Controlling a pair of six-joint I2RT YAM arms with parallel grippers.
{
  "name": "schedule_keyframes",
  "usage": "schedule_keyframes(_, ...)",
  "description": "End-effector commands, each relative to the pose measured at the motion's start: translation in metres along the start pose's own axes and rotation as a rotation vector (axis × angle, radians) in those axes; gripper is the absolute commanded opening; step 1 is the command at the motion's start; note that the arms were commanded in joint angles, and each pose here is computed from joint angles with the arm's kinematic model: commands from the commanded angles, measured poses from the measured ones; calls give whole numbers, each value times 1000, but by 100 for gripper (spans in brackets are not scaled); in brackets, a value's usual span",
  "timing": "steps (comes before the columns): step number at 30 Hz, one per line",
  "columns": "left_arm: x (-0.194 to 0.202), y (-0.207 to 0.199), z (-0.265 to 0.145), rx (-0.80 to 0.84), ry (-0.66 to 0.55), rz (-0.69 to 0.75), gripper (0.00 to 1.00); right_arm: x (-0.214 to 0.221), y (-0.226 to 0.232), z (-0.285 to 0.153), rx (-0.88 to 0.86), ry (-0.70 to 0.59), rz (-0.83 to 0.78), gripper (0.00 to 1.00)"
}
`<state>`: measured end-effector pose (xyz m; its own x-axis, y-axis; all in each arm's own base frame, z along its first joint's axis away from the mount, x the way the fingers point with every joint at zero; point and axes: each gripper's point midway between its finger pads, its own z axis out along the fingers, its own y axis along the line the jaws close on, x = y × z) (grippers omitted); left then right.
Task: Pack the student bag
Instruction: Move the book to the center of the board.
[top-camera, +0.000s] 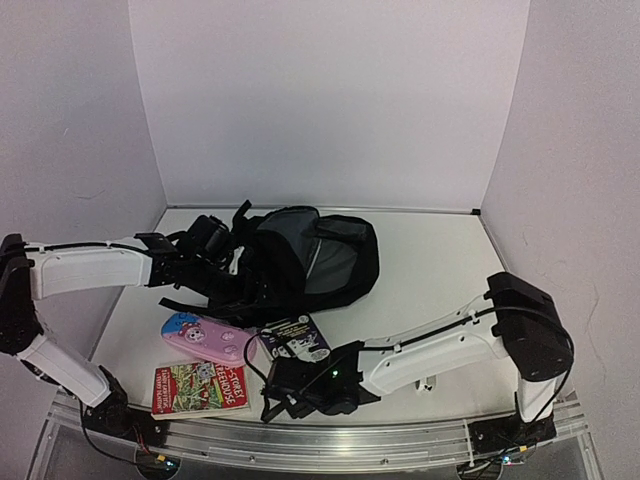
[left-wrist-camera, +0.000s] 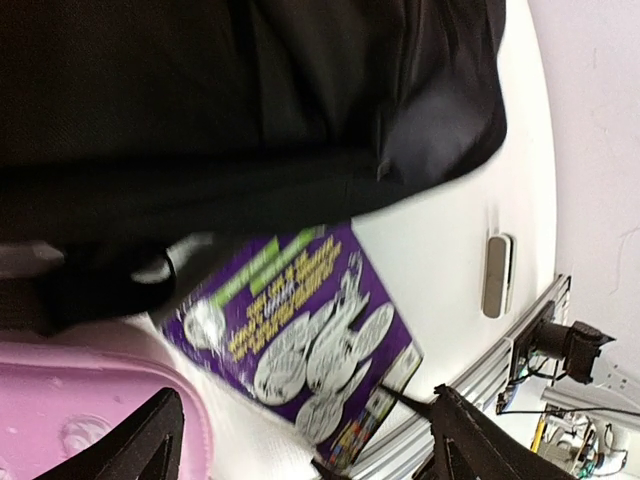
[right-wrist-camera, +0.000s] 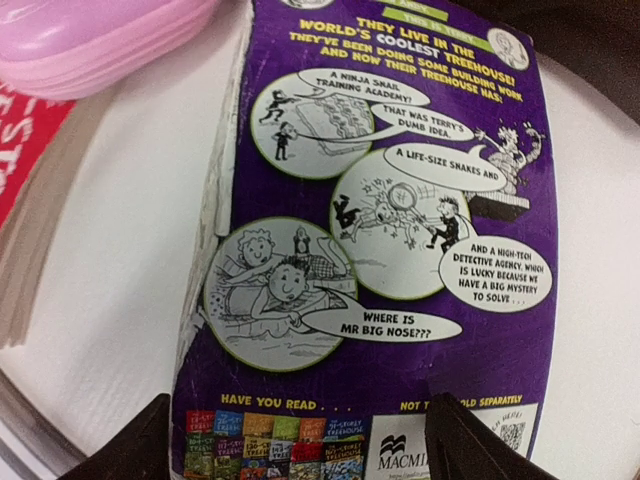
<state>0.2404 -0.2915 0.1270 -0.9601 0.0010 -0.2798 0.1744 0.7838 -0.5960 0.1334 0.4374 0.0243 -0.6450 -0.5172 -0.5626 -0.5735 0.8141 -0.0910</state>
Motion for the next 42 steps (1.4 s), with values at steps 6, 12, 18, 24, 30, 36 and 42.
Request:
schedule_keyframes(6,5,-30,24,66,21,-59,84,6,-57,7,84,63,86,74)
schedule_keyframes(12,17,-35,39,138,66,-116,80,-30,-60,-23,-36,3,159,94)
schedule_keyframes(18,31,-34,52,138,120,-132,68,-60,-99,-46,-168,-32,256,98)
schedule_keyframes(24,47,-15,66,74,178,-169,68,-72,-125,-32,-293,-21,318,94)
schedule_keyframes(30,54,-9,81,73,215,-195,69,-76,-131,-8,-423,12,357,82)
schedule_keyframes(36,56,-7,95,76,241,-187,67,-69,-126,14,-492,57,373,74)
schedule_keyframes(42,57,-5,108,79,263,-189,64,-55,-133,33,-459,90,389,73)
